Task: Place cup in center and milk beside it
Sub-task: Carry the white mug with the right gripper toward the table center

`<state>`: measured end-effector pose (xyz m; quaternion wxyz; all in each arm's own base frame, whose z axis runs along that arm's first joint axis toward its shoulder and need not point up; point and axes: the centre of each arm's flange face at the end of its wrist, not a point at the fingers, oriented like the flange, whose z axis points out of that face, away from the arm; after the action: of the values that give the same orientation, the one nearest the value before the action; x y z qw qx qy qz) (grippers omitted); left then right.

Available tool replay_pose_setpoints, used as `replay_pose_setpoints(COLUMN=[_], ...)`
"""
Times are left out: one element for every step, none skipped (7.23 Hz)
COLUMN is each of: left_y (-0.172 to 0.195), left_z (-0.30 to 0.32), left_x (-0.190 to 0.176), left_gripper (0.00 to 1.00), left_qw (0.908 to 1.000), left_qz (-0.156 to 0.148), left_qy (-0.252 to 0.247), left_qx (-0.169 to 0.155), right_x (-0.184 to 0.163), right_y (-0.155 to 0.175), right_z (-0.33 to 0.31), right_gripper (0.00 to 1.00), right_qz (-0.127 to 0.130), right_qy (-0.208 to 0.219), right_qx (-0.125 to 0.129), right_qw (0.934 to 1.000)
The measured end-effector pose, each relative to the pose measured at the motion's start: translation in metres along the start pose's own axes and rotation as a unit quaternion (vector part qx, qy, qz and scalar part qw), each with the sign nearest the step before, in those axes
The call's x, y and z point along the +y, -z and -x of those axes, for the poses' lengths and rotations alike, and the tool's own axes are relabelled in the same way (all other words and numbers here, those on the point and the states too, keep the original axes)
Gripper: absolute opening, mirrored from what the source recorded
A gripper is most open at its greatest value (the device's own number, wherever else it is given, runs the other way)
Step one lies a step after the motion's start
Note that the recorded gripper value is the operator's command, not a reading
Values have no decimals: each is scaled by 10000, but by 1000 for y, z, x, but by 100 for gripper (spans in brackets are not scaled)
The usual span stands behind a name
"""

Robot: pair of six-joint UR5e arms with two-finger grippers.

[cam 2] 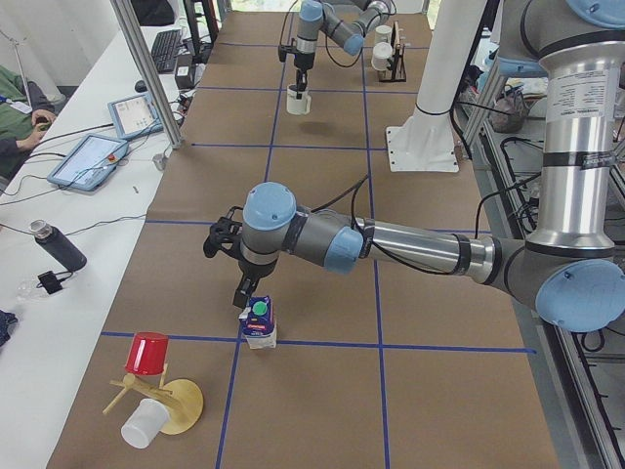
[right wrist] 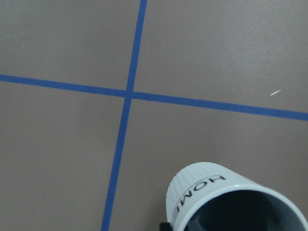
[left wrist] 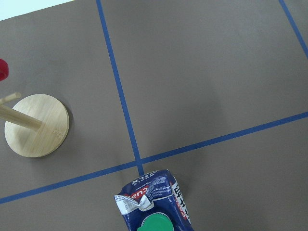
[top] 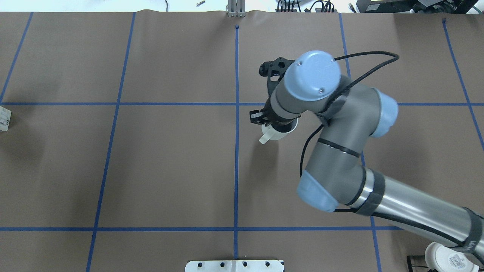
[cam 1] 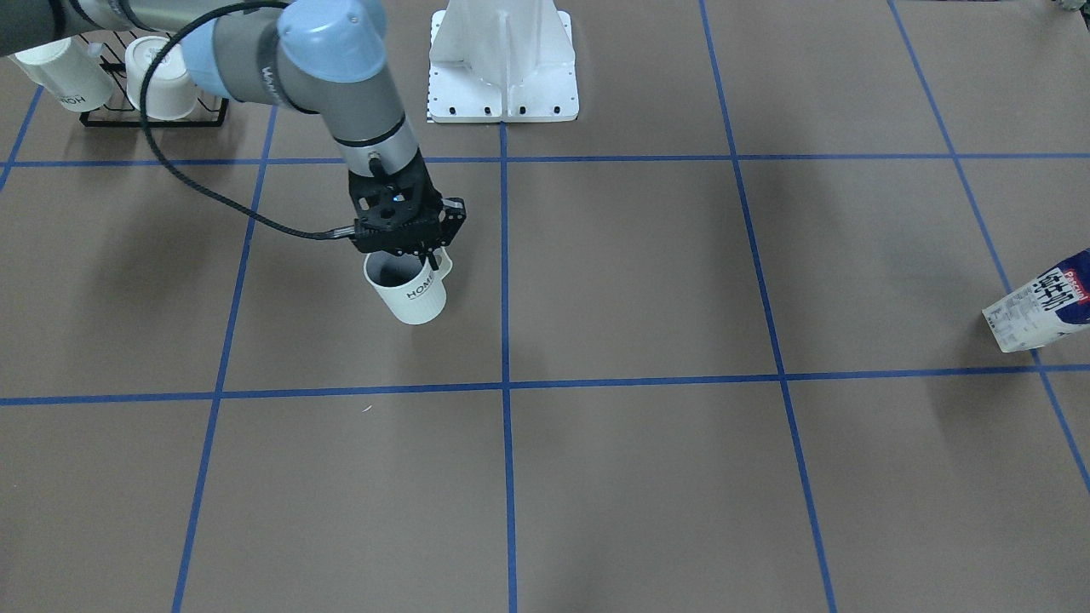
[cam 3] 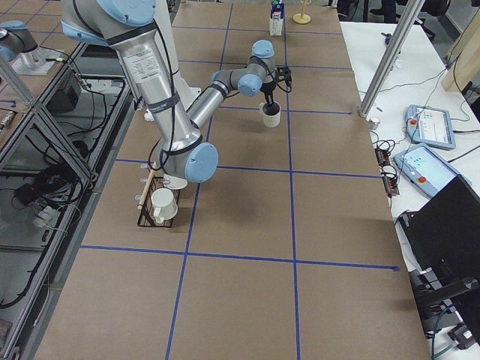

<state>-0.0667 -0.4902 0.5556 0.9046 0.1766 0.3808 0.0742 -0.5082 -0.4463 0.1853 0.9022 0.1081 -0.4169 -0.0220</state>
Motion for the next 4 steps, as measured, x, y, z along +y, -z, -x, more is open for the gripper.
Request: replay_pose_setpoints(left_y=[-1, -1, -1, -2], left_z=[1, 1, 1, 2], left_x=[2, 3, 4, 4], left_gripper=[98, 98, 98, 98], left_qw=[10000, 10000, 10000, 10000], left_qz=[14, 21, 22, 25], left_qy=[15, 22, 23, 26], left_qx=[0, 0, 0, 0], right_x=[8, 17, 26, 32], right_y=[-20, -38, -48, -50], right_z=[39, 67, 83, 94], right_gripper=[0, 0, 0, 0], right_qz=[69, 112, 170, 245], right_qy=[-119, -148, -133, -115], right_qx=[172, 314, 425, 527], right_qw=[9998, 9993, 9989, 9982])
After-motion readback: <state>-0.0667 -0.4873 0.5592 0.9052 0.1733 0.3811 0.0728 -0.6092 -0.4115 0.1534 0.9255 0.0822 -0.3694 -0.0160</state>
